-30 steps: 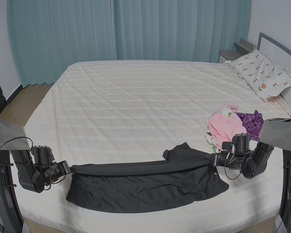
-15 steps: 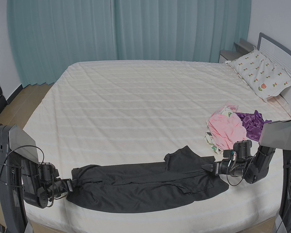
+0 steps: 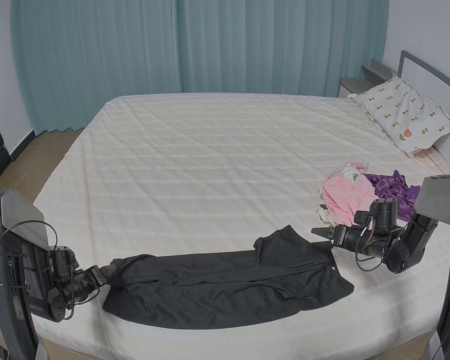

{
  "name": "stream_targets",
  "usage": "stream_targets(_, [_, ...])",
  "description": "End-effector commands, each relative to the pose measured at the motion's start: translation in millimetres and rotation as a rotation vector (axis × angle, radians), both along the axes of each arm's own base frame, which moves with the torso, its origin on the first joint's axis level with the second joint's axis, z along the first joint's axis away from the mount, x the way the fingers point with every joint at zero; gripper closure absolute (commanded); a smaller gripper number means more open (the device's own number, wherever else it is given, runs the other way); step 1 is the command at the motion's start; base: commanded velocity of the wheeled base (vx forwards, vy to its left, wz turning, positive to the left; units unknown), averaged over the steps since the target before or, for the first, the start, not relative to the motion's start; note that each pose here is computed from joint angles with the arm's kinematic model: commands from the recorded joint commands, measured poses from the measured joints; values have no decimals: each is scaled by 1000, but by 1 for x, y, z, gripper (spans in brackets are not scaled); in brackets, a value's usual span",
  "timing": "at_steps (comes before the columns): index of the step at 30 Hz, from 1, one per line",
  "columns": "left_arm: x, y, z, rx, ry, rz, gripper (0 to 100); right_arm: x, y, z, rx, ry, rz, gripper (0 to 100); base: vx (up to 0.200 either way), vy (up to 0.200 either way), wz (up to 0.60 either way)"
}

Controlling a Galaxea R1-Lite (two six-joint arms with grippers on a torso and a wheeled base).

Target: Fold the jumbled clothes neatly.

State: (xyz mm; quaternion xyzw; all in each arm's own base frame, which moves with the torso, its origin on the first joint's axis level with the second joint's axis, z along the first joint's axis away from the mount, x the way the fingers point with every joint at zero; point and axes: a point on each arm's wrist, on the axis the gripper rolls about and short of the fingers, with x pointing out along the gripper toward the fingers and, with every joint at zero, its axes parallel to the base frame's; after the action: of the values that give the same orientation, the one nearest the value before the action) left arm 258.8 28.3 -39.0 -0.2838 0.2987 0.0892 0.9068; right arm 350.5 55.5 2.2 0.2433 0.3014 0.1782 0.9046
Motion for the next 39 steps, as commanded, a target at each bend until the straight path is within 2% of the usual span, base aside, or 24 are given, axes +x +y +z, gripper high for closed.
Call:
stream_targets(1, [7,4,18,-67,-84,31,0,5,17,-10,5,54,31,0,0,0,0])
stream_targets(5, [20,-13,19,-165,-94,23,0,8,18,-29,-7,119,32,0,0,0,0])
stream_targets(6, [20,-13,19,-165,-94,23,0,8,18,-29,-7,119,32,0,0,0,0])
stream_targets(7, [28,-19,20,-231,-91,44,0,7,18,-33,-9,131,32,0,0,0,0])
stream_targets(8, [30,-21,20,-251,-88,50,0,6,18,-33,-8,131,30,0,0,0,0])
stream_targets(10, [39,-30,21,-322,-79,68,0,3,13,-23,3,121,0,0,0,0,0])
stream_targets(12, [42,-31,22,-345,-83,77,0,-1,7,-10,35,123,-36,0,0,0,0])
stream_targets(16, [39,-32,21,-346,-76,81,0,-2,8,-6,96,146,-73,0,0,0,0])
stream_targets(20, [33,-32,17,-346,-45,86,0,-3,10,-15,91,172,-72,0,0,0,0])
stream_targets(23, [29,-32,14,-343,-23,95,0,-17,11,-2,74,171,-82,0,0,0,0])
stream_targets(35, [11,-35,10,-328,41,92,0,-25,19,-9,75,203,-61,0,-200,0,0])
stream_targets(39, [7,-35,9,-305,52,84,0,-24,16,-9,76,203,-70,0,0,0,0])
